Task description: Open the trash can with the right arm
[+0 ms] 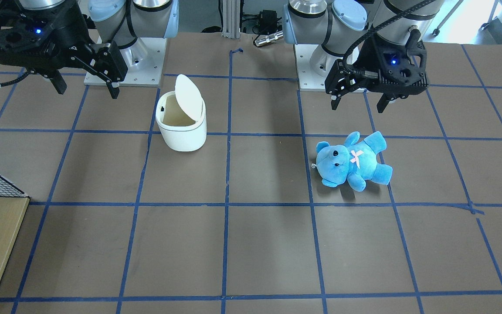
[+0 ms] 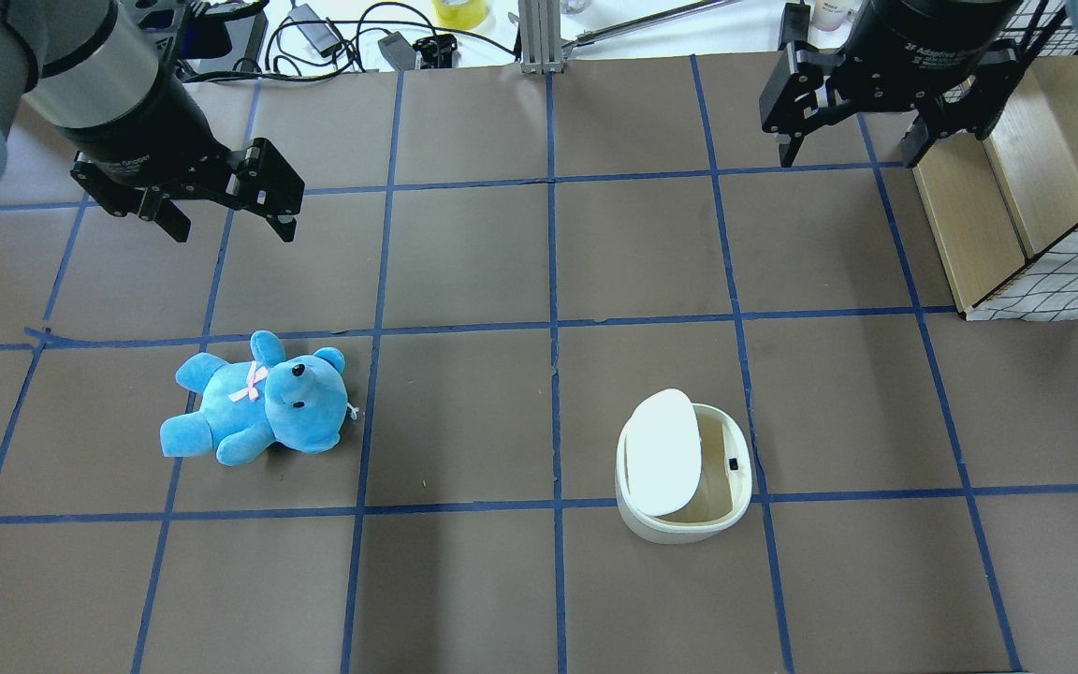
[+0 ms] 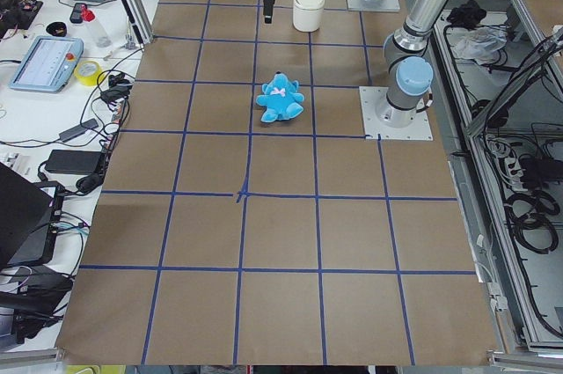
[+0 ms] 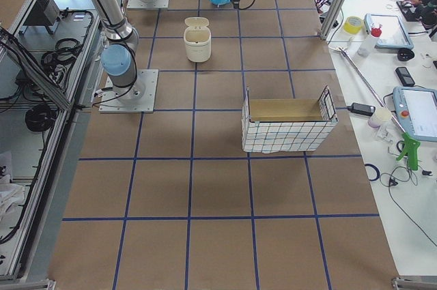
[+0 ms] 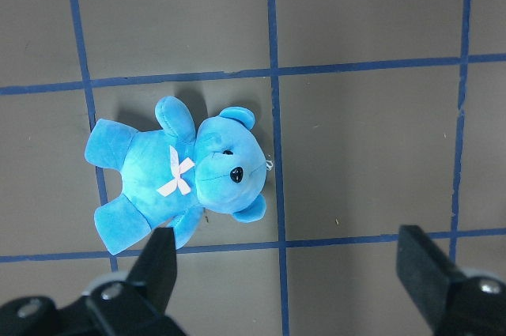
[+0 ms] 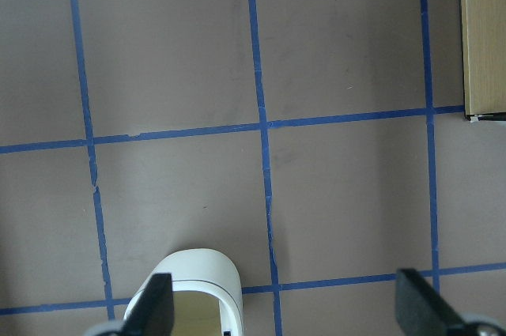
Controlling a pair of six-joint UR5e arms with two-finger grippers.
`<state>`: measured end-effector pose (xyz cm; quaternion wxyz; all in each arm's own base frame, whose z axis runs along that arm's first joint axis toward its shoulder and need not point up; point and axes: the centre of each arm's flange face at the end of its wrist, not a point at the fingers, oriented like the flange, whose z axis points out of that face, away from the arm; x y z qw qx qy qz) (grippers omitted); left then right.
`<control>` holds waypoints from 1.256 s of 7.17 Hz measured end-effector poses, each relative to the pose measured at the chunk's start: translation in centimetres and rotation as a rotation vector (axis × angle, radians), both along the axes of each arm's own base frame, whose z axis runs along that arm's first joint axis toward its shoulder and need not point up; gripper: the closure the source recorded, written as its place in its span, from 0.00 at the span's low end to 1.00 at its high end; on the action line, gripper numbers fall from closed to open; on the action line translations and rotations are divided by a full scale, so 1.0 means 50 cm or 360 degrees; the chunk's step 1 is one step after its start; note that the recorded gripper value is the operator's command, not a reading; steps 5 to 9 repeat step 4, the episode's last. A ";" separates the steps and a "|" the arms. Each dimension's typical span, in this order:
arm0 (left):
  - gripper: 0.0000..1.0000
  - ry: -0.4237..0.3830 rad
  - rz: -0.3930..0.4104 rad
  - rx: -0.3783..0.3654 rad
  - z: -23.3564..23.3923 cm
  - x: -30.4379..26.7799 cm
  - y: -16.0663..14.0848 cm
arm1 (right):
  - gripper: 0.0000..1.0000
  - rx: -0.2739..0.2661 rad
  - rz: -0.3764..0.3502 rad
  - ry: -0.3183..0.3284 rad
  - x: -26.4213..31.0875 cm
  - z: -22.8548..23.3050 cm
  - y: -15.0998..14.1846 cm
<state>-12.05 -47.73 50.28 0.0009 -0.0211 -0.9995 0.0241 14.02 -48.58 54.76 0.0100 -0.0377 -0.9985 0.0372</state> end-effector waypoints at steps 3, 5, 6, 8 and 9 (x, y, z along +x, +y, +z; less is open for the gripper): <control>0.00 0.0000 0.0000 0.0000 0.000 0.000 0.000 | 0.00 0.0002 0.0001 -0.0002 0.001 -0.001 0.000; 0.00 0.0000 0.0000 0.0000 0.000 0.000 0.000 | 0.00 0.0002 0.0000 -0.0003 0.002 -0.002 -0.001; 0.00 0.0000 0.0000 0.0000 0.000 0.000 0.000 | 0.00 0.0002 0.0000 -0.0003 0.002 -0.002 -0.001; 0.00 0.0000 0.0000 0.0000 0.000 0.000 0.000 | 0.00 0.0002 0.0000 -0.0003 0.002 -0.002 -0.001; 0.00 0.0000 0.0000 0.0000 0.000 0.000 0.000 | 0.00 0.0002 0.0000 -0.0003 0.002 -0.002 -0.001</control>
